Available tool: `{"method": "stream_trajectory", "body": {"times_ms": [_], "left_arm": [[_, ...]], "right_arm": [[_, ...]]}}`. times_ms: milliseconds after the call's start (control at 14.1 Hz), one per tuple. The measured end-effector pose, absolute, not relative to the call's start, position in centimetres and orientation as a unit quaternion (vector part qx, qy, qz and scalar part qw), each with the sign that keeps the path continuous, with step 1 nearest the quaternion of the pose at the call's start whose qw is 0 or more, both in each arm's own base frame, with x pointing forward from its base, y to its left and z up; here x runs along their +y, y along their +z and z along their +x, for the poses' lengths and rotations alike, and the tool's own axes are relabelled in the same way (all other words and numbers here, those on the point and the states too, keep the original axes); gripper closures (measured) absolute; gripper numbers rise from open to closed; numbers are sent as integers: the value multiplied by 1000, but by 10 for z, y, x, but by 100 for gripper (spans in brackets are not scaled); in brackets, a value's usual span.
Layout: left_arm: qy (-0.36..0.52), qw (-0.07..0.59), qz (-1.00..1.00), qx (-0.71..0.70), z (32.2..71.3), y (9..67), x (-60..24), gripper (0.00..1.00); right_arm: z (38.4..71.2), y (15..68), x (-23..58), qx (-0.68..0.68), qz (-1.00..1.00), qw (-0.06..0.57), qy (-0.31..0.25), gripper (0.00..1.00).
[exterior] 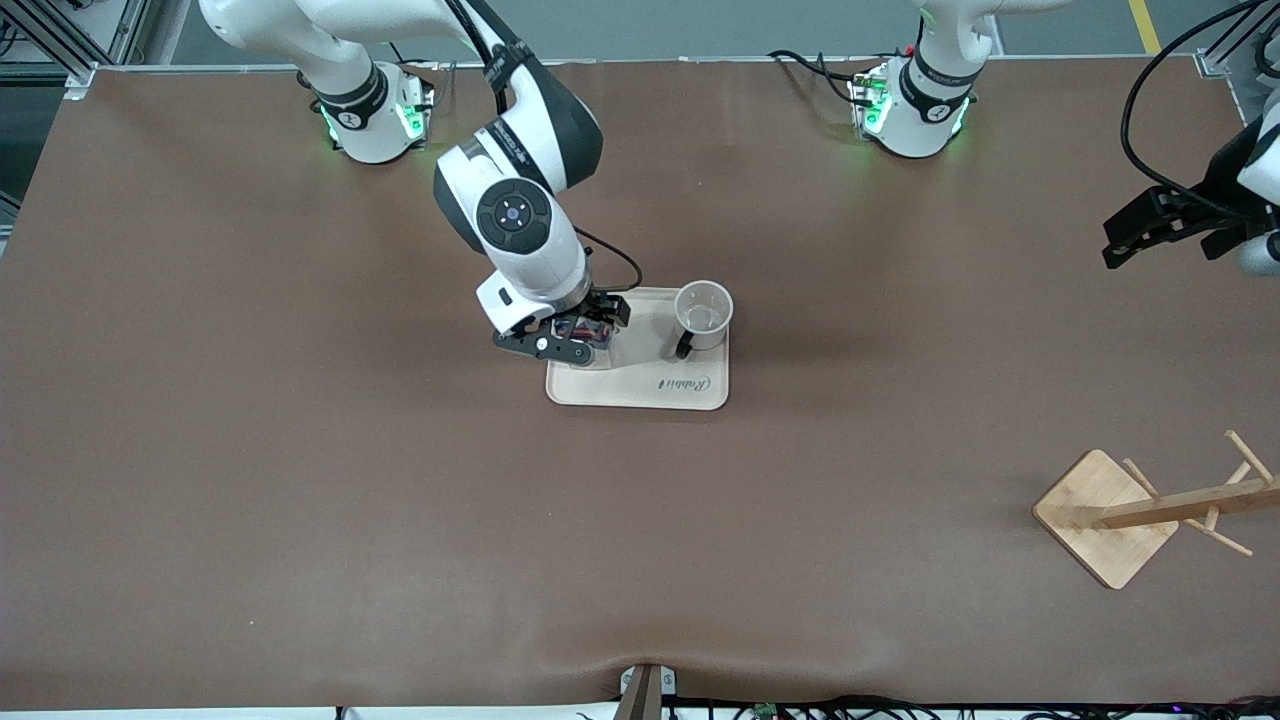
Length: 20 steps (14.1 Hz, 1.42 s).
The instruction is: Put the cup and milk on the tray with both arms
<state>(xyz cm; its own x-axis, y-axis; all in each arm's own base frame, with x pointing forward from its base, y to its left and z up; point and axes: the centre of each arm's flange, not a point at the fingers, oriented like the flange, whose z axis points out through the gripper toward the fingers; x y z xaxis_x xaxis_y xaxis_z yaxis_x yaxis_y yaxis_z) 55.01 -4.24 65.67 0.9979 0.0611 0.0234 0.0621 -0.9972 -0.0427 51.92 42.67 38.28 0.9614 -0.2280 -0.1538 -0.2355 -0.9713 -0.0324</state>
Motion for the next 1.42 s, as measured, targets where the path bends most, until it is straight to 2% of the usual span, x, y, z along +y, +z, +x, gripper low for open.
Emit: {"method": "stream_trajectory", "body": {"times_ms": [212,425,637,920,1204,1416], "left_arm": [[-8,15,-1000,-23,544,656,-52,0],[-9,16,-1000,-17,537,658,-59,0],[-15,14,-1000,-17,528,653,-60,0],[-19,14,-1000,-19,523,652,-60,0],[-20,13,-999,-23,523,653,-57,0],[-20,13,-999,-27,523,653,-53,0]], "right_arm": [[534,442,404,127,-986,3,104,0],[563,481,357,144,-984,4,107,0],[580,502,335,136,-987,10,85,0],[583,529,311,120,-990,8,73,0],[590,532,293,110,-992,-46,38,0],[591,536,290,110,-992,-52,30,0]]}}
